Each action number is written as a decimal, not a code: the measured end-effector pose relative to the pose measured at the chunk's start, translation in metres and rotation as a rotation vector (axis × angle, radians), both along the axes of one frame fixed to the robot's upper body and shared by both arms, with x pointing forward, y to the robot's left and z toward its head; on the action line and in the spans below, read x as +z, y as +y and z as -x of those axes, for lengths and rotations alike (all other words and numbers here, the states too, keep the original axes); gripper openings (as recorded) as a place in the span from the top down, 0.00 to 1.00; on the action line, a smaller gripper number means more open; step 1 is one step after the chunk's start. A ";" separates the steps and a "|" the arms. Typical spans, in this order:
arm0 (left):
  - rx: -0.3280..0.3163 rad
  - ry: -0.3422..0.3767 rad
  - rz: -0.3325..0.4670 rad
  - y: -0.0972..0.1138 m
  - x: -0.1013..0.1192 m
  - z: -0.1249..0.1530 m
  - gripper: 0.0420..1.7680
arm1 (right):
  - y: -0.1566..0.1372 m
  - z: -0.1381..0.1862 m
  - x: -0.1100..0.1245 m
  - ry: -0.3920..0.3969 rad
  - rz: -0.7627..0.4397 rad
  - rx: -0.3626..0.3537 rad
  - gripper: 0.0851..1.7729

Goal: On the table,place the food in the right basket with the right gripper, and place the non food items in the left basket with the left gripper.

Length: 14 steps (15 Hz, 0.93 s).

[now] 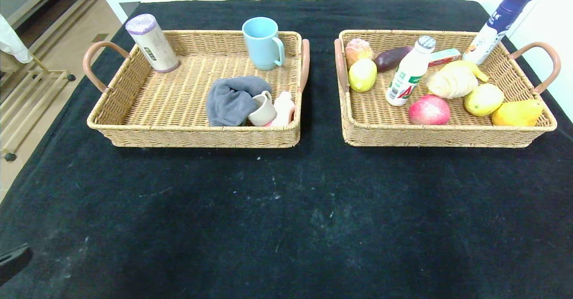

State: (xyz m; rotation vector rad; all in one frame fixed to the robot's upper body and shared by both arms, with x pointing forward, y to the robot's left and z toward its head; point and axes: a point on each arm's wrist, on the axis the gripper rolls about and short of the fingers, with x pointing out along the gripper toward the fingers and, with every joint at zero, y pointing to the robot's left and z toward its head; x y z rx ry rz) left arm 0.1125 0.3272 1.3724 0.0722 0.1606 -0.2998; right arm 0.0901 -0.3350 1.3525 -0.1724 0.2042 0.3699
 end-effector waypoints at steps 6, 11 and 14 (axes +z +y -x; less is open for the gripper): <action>-0.019 -0.123 0.039 0.002 0.002 0.088 0.03 | -0.008 0.076 0.000 -0.109 -0.010 -0.217 0.04; -0.010 -0.178 0.037 -0.004 -0.010 0.123 0.03 | -0.003 0.104 -0.019 -0.142 -0.014 -0.275 0.04; -0.031 -0.194 0.038 -0.004 -0.030 0.132 0.03 | -0.002 0.107 -0.041 -0.140 -0.015 -0.283 0.04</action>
